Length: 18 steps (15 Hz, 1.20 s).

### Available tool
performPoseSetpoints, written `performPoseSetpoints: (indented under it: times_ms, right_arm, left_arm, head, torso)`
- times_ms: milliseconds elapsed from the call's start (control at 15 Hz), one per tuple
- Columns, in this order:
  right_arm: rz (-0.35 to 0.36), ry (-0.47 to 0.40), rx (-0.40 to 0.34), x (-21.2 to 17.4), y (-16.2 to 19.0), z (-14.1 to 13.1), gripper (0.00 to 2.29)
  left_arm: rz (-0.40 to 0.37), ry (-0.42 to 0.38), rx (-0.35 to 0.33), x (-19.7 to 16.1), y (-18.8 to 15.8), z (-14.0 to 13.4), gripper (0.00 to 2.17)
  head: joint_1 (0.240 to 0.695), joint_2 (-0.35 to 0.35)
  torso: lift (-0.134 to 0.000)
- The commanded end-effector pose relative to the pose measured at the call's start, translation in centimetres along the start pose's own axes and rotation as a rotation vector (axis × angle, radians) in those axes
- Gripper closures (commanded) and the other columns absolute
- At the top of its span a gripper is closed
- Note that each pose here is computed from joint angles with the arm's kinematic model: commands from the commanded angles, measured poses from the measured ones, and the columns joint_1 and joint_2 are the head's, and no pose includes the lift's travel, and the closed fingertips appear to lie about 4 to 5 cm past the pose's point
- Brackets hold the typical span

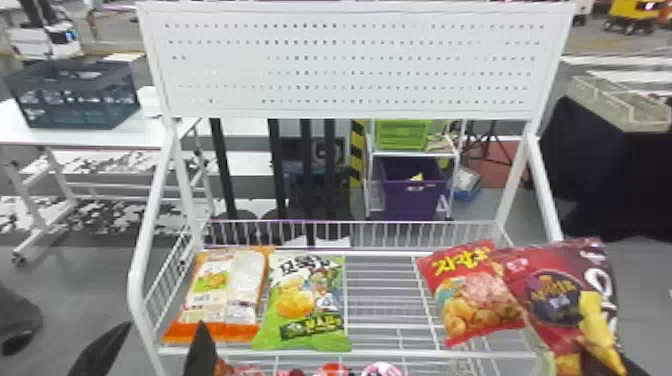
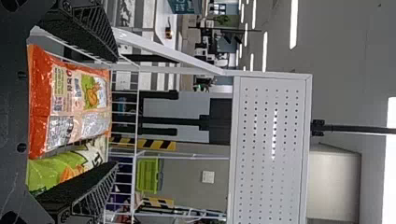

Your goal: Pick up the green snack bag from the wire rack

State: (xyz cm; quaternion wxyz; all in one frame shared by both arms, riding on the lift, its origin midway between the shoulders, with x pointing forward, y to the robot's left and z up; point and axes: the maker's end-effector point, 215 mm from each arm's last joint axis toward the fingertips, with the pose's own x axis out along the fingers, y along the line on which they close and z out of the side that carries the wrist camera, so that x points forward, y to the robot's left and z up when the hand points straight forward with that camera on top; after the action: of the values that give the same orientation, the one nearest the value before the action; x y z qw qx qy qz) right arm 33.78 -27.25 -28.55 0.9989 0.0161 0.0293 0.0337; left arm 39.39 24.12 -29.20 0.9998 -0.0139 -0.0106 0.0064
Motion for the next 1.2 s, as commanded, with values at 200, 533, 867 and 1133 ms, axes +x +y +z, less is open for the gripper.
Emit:
performPoseSetpoints:
  times_ms: [200, 533, 867, 1133]
  right_arm:
    - [0.0, 0.0, 0.0, 0.0, 0.0, 0.0, 2.18]
    - [0.0, 0.002, -0.001, 0.0, 0.0, -0.1, 2.18]
    - [0.0, 0.003, 0.009, 0.0, 0.2, -0.2, 2.18]
    - [-0.004, 0.006, 0.011, 0.0, 0.1, -0.4, 2.18]
  left_arm:
    - [0.004, -0.003, 0.003, -0.1, 0.3, 0.2, 0.1]
    - [-0.011, -0.007, -0.005, 0.2, -0.1, 0.4, 0.1]
    - [-0.093, 0.032, -0.013, 5.3, -5.4, -1.1, 0.1]
    - [-0.151, 0.137, 0.009, 9.7, -9.4, -6.4, 0.1]
  head:
    - [0.499, 0.0]
    - [0.499, 0.0]
    - [0.499, 0.0]
    - [0.499, 0.0]
  torso:
    - [0.0]
    - [0.0]
    - [0.0]
    - [0.0]
